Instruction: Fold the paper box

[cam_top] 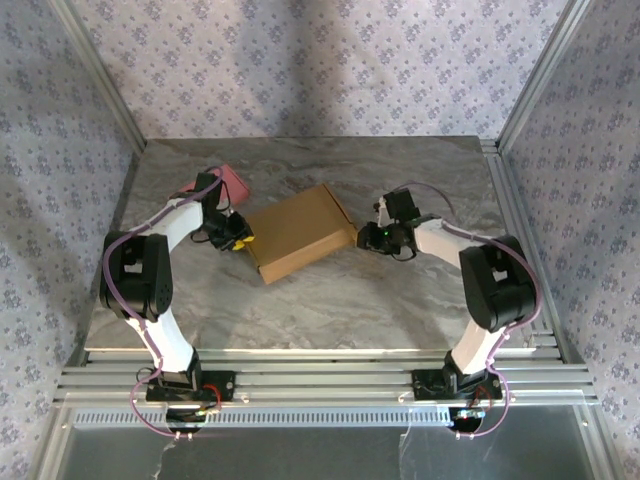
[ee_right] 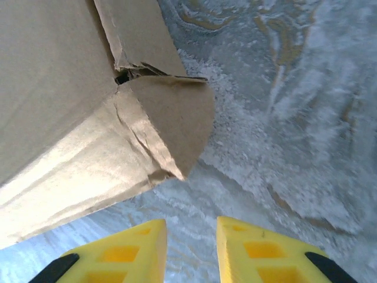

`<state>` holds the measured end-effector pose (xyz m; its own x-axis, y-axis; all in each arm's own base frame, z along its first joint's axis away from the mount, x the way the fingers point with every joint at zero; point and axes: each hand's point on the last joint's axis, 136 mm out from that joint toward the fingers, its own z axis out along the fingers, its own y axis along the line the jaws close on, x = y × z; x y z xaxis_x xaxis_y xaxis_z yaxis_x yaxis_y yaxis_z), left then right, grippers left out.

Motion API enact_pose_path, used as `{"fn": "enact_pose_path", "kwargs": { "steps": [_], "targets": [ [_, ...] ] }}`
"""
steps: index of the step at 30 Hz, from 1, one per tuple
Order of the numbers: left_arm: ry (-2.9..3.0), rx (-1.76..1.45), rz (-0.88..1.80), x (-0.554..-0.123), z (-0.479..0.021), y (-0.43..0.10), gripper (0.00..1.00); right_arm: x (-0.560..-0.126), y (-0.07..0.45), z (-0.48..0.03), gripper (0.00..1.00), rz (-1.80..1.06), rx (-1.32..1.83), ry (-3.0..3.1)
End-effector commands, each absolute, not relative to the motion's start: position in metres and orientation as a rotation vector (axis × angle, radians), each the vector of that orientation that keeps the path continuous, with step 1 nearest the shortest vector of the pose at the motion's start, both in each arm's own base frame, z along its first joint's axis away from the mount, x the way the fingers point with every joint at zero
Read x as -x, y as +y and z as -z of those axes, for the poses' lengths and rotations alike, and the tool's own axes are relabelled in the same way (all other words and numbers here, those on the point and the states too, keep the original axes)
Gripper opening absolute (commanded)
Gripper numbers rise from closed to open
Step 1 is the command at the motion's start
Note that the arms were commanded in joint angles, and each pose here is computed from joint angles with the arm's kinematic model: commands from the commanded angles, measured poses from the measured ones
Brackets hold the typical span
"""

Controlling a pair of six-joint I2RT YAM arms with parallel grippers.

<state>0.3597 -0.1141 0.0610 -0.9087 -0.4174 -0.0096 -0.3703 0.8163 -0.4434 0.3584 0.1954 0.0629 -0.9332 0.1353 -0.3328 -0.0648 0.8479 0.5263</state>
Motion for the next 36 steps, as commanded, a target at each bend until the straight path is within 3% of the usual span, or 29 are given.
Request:
{"fn": "enact_pose_path", "kwargs": {
  "steps": [1, 8, 26, 36],
  "targets": [
    [3.104, 0.739, 0.519, -0.309, -0.021, -0.105, 0.23, -0.356, 0.196, -0.079, 0.27, -0.868, -0.153, 2.626],
    [3.103, 0.736, 0.522, -0.31, -0.021, -0.105, 0.23, -0.37, 0.208, -0.084, 0.23, -0.926, -0.238, 2.615],
    [3.113, 0.707, 0.513, -0.313, -0.023, -0.105, 0.23, -0.407, 0.216, -0.042, 0.12, -0.851, -0.26, 2.681],
    [3.095, 0.709, 0.54, -0.314, -0.032, -0.107, 0.23, -0.397, 0.2, -0.051, 0.2, -0.825, -0.309, 2.661]
  ]
}}
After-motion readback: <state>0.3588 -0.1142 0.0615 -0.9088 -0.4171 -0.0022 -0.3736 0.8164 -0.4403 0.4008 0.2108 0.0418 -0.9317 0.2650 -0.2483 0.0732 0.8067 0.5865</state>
